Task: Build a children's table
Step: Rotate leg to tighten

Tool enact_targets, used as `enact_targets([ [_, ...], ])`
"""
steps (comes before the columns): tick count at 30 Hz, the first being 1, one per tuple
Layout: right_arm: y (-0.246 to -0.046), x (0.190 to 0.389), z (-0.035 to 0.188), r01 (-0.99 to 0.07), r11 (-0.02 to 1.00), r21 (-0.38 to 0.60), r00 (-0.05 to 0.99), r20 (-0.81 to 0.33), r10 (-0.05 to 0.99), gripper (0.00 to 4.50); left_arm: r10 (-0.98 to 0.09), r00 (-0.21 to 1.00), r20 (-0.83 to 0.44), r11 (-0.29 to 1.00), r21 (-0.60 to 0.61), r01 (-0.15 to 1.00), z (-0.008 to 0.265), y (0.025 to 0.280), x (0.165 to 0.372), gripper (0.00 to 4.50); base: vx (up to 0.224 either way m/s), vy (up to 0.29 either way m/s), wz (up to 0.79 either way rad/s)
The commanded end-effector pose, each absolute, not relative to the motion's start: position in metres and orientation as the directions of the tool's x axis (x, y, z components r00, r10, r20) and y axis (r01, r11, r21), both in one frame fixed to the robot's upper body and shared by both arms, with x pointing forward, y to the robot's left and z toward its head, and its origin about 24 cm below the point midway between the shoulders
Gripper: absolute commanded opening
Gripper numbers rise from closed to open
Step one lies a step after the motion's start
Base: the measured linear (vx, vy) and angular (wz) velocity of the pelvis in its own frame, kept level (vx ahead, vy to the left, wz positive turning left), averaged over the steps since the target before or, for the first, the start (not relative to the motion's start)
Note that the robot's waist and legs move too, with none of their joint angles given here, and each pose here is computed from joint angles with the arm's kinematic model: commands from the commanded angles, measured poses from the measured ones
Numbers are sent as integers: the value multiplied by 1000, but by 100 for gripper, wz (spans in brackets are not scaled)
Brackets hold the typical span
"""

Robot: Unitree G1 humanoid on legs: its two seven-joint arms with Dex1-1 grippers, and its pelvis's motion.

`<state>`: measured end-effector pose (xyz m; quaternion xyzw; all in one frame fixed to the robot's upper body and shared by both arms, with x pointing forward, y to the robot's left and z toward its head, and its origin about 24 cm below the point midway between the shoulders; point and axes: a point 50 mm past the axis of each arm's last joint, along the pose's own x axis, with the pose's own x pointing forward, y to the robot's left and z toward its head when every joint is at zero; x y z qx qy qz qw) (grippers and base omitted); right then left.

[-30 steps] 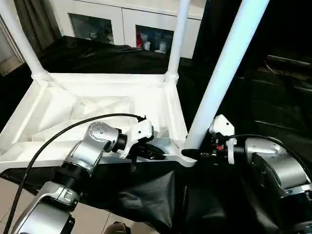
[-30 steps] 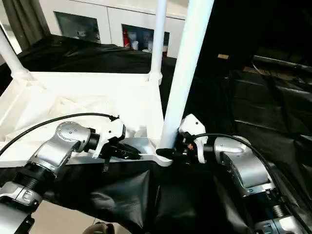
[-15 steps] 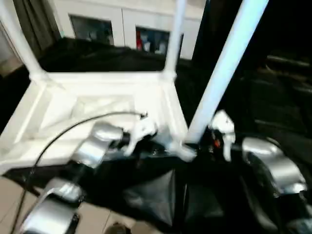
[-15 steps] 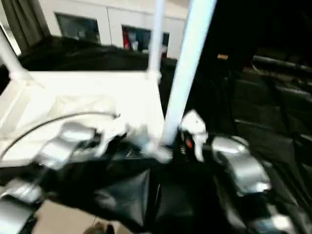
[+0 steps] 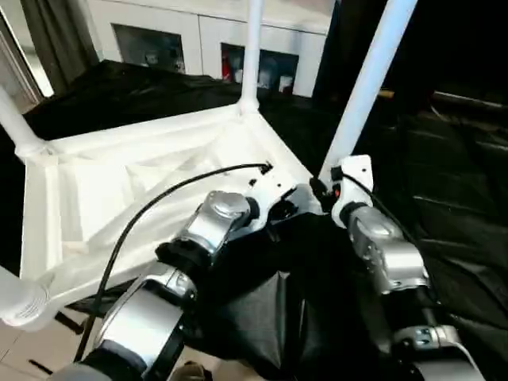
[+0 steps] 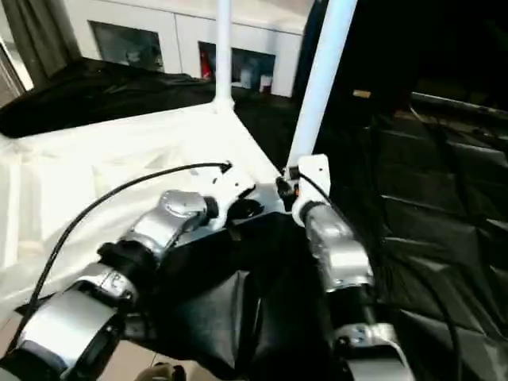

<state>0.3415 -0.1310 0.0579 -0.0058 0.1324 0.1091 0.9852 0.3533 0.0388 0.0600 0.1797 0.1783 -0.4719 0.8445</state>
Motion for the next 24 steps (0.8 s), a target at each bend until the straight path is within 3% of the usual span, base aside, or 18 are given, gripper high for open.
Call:
enact_targets([
  [1,-99,330,40,-334,941,51,886,-323,332,194,-695,569,-440,546,193,815,70,37,362,0,0,0,0],
  [4,-100,332,46,-350,935,63,893,-280,353,264,-721,535,-439,518,171,838,68,37,360,0,0,0,0],
  [9,-105,334,55,-414,909,56,879,-236,414,307,-765,484,-425,462,161,872,69,38,357,0,0,0,0],
  [14,-125,330,67,-579,814,37,790,-221,572,349,-831,365,-419,357,101,929,68,47,349,0,0,0,0],
  [17,-134,322,70,-670,742,13,719,-240,653,359,-856,299,-421,291,84,953,67,54,344,0,0,0,0],
  [18,-143,314,73,-737,676,0,653,-258,712,359,-891,206,-405,195,70,978,69,59,337,0,0,0,0],
  [24,-161,297,77,-840,542,6,513,-313,799,359,-914,22,-404,19,10,1000,71,76,320,0,0,0,0],
])
